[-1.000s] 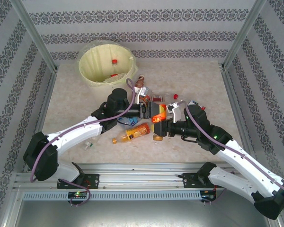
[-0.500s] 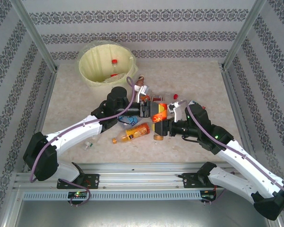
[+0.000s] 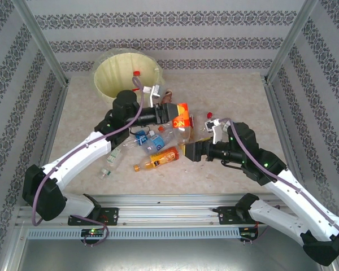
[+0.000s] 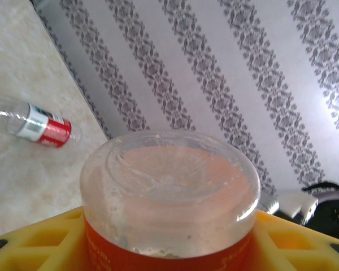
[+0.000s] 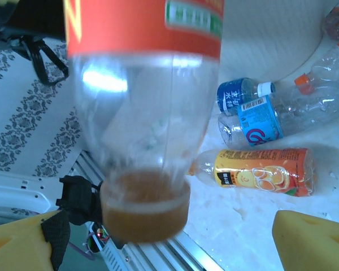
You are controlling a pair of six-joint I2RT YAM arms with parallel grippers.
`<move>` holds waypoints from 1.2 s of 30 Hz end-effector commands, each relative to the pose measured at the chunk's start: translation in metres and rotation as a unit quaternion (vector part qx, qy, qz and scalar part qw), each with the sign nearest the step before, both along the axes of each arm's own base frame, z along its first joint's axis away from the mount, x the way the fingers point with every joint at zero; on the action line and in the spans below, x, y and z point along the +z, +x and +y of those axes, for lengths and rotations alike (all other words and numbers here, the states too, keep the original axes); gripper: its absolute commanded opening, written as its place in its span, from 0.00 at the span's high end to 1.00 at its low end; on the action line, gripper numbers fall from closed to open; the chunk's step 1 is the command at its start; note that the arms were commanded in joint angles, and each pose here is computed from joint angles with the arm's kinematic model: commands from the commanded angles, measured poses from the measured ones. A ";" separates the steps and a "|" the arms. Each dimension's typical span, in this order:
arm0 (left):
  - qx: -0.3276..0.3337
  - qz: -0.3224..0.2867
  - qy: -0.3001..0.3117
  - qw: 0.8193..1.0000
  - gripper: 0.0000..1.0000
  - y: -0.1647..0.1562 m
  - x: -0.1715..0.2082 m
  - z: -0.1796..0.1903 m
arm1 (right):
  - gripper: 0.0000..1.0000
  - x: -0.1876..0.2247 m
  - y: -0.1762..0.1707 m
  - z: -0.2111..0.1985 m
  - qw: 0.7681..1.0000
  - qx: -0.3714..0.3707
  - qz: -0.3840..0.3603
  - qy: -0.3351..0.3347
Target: Put the plastic bottles in the bin
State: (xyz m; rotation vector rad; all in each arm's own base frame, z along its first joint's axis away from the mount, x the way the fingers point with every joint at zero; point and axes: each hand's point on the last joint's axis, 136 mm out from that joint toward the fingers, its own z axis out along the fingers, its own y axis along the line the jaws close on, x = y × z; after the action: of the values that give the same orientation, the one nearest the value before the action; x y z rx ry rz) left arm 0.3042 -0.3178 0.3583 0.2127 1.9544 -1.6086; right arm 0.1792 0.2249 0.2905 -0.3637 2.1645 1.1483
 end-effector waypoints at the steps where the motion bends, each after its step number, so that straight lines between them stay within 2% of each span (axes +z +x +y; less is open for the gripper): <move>1: 0.031 -0.039 -0.001 0.999 0.48 0.010 0.039 0.022 | 0.04 0.022 0.002 -0.010 1.000 -0.022 -0.017 0.012; 9: 0.119 -0.078 0.033 0.989 0.48 0.058 0.088 0.077 | 0.02 0.035 0.007 -0.015 0.999 -0.040 -0.014 0.008; 17: 0.196 -0.072 0.061 0.976 0.48 0.117 0.103 0.135 | 0.02 0.032 0.013 -0.019 0.998 -0.054 -0.015 -0.011; 27: 0.271 -0.069 0.095 0.955 0.49 0.170 0.097 0.187 | 0.02 0.027 0.015 -0.019 0.998 -0.055 -0.011 -0.019; 36: 0.271 -0.055 0.214 0.937 0.48 0.197 0.037 0.201 | 0.02 0.019 0.018 -0.031 0.996 -0.077 -0.009 -0.051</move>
State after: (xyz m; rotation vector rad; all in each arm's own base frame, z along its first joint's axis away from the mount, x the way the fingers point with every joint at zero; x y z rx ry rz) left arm 0.4977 -0.1264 0.4186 -0.1147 1.9497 -0.9064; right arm 0.1930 0.2032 0.3024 -0.2567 2.2188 1.0058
